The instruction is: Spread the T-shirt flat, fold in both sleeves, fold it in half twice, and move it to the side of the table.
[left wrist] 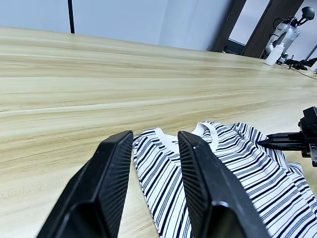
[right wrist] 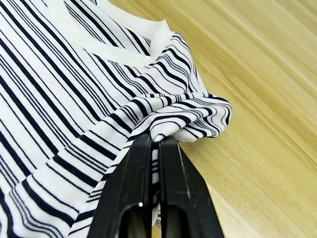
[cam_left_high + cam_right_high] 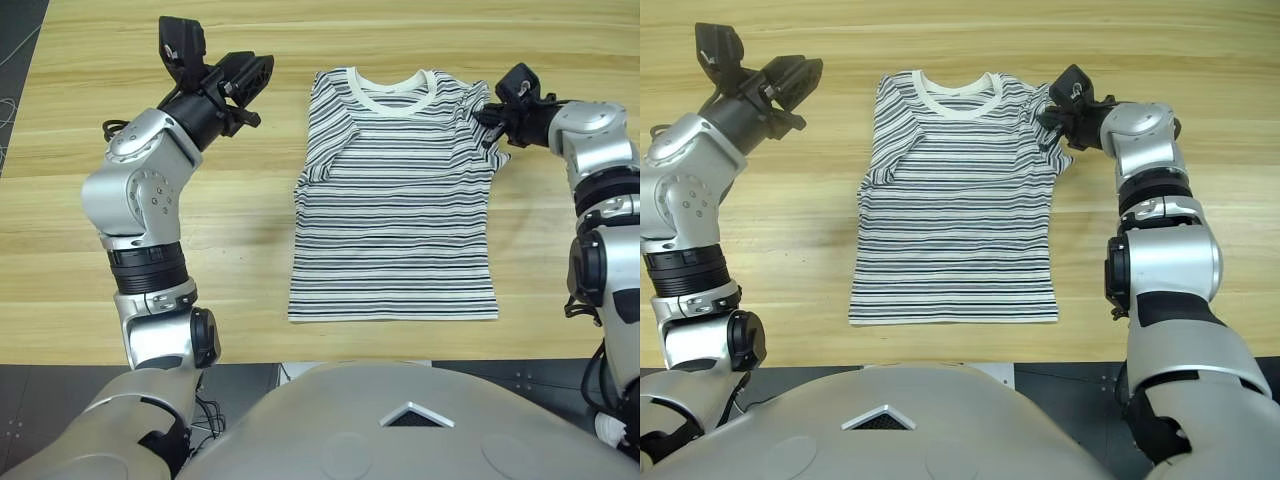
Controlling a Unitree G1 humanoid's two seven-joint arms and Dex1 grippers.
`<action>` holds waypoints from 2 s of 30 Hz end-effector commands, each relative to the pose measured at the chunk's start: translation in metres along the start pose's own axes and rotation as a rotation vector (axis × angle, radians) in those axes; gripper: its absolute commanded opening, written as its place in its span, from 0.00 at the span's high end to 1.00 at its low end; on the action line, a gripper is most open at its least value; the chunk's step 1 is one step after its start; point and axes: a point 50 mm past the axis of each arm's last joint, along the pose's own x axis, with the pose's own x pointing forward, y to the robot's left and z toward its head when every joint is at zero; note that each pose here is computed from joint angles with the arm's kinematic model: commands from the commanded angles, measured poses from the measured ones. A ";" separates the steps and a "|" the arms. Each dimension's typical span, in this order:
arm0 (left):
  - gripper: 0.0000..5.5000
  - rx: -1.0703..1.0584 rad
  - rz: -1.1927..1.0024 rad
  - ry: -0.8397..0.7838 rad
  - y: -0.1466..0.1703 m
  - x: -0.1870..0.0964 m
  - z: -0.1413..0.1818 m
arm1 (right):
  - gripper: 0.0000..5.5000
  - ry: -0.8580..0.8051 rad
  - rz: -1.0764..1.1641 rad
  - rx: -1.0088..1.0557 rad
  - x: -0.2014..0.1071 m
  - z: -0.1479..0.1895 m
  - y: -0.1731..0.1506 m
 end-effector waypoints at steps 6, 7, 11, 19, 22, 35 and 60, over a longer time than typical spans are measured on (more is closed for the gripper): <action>0.69 0.003 -0.005 0.006 -0.004 0.001 0.000 | 0.98 -0.010 -0.034 -0.124 -0.004 0.013 -0.006; 0.69 0.003 -0.006 0.006 -0.004 0.001 0.000 | 0.98 -0.008 -0.035 -0.129 -0.005 0.012 -0.006; 0.69 0.006 -0.005 0.006 -0.004 0.001 0.000 | 0.98 -0.014 -0.016 -0.164 -0.004 0.015 -0.003; 0.69 0.006 -0.008 0.008 -0.005 0.000 0.000 | 0.98 -0.019 0.097 -0.236 0.004 0.013 0.023; 0.69 0.006 -0.010 0.009 -0.006 0.000 0.000 | 0.98 -0.028 0.115 -0.256 0.005 0.016 0.029; 0.69 0.003 -0.016 0.009 -0.007 0.000 -0.001 | 0.98 0.001 0.102 -0.364 0.018 0.016 0.050; 0.69 -0.006 -0.022 0.011 -0.008 0.002 -0.002 | 0.82 -0.071 0.182 -0.474 0.013 0.030 0.075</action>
